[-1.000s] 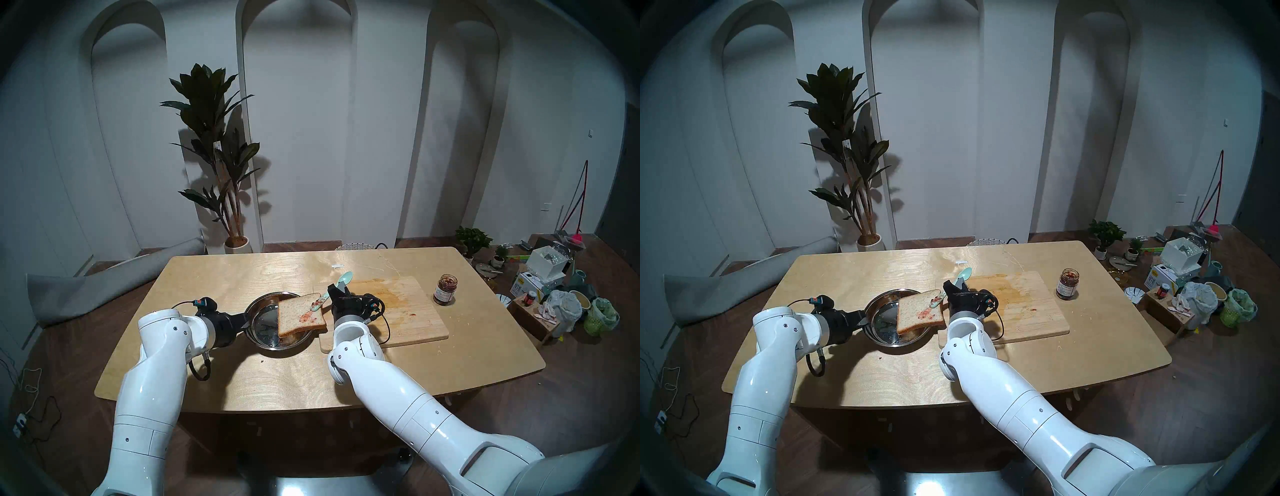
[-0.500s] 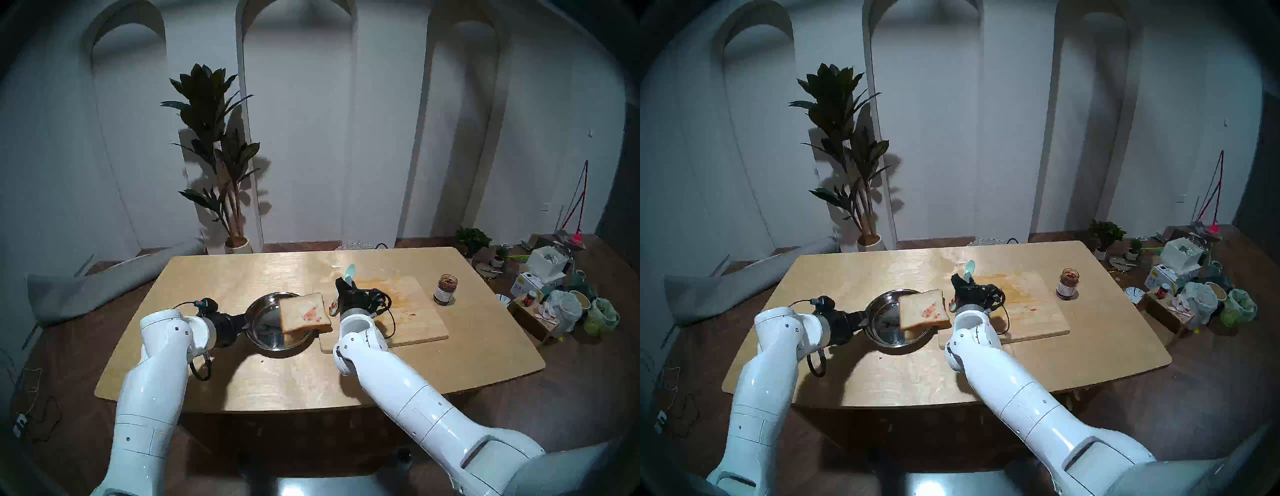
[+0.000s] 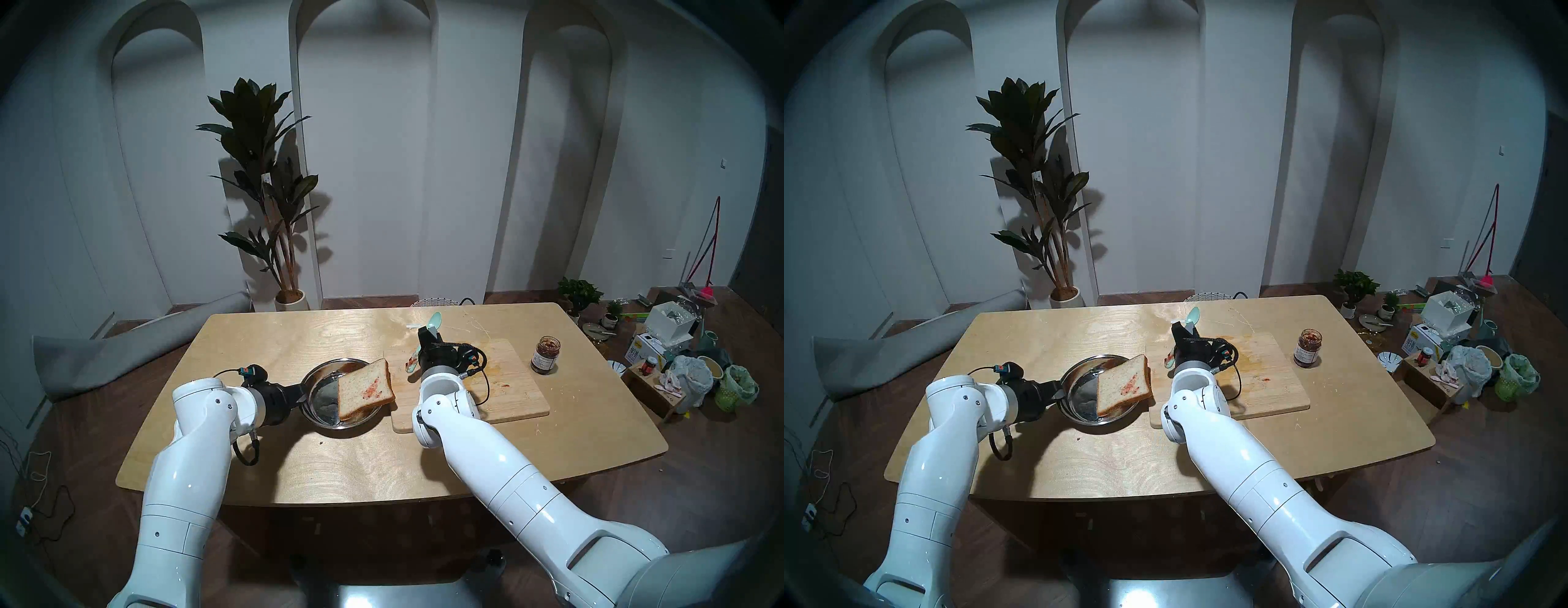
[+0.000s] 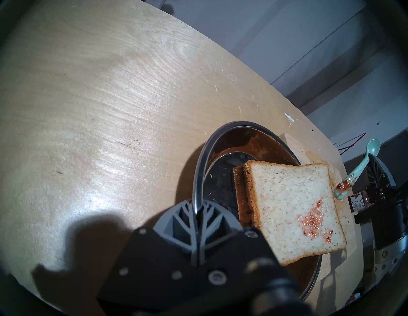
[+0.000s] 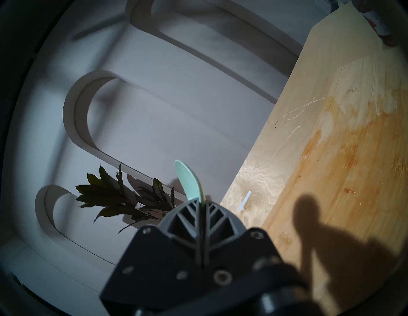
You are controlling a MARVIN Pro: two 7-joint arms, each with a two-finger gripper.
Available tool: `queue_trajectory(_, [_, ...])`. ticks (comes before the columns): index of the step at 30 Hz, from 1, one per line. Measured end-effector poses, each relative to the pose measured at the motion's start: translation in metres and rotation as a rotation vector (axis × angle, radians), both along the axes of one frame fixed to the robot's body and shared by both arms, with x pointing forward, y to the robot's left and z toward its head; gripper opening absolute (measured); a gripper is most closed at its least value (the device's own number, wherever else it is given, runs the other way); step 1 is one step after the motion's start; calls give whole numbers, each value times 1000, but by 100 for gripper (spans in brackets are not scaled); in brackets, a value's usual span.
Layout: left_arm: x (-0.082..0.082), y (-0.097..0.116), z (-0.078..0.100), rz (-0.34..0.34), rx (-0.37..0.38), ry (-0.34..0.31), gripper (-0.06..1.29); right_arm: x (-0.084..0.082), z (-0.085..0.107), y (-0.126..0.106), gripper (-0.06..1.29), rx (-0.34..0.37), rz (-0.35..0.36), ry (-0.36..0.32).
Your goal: Spread jam over the slice of bread with the knife
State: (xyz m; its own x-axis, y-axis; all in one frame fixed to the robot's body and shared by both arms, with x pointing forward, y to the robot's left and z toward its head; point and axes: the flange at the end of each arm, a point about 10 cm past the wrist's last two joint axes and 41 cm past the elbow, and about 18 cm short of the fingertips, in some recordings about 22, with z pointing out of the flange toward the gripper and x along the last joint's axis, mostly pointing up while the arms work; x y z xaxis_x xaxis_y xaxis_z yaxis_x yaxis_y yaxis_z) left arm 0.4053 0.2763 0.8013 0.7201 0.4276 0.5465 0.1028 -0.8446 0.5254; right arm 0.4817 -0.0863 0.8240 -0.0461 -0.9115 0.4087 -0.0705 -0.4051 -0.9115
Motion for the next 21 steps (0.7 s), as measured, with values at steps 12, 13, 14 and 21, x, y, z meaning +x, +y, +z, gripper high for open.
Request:
queue_trajectory(12, [5, 0, 0, 2, 1, -2, -3, -9, 30, 14, -3, 148, 57, 37])
queue_trajectory(13, [6, 0, 0, 2, 3, -2, -3, -14, 29, 23, -3, 150, 78, 45])
queue_trajectory(14, [6, 0, 0, 2, 3, -2, -3, -16, 28, 28, -3, 148, 87, 49])
queue_trajectory(21, [8, 0, 0, 3, 6, -2, -3, -25, 20, 51, -3, 90, 118, 31])
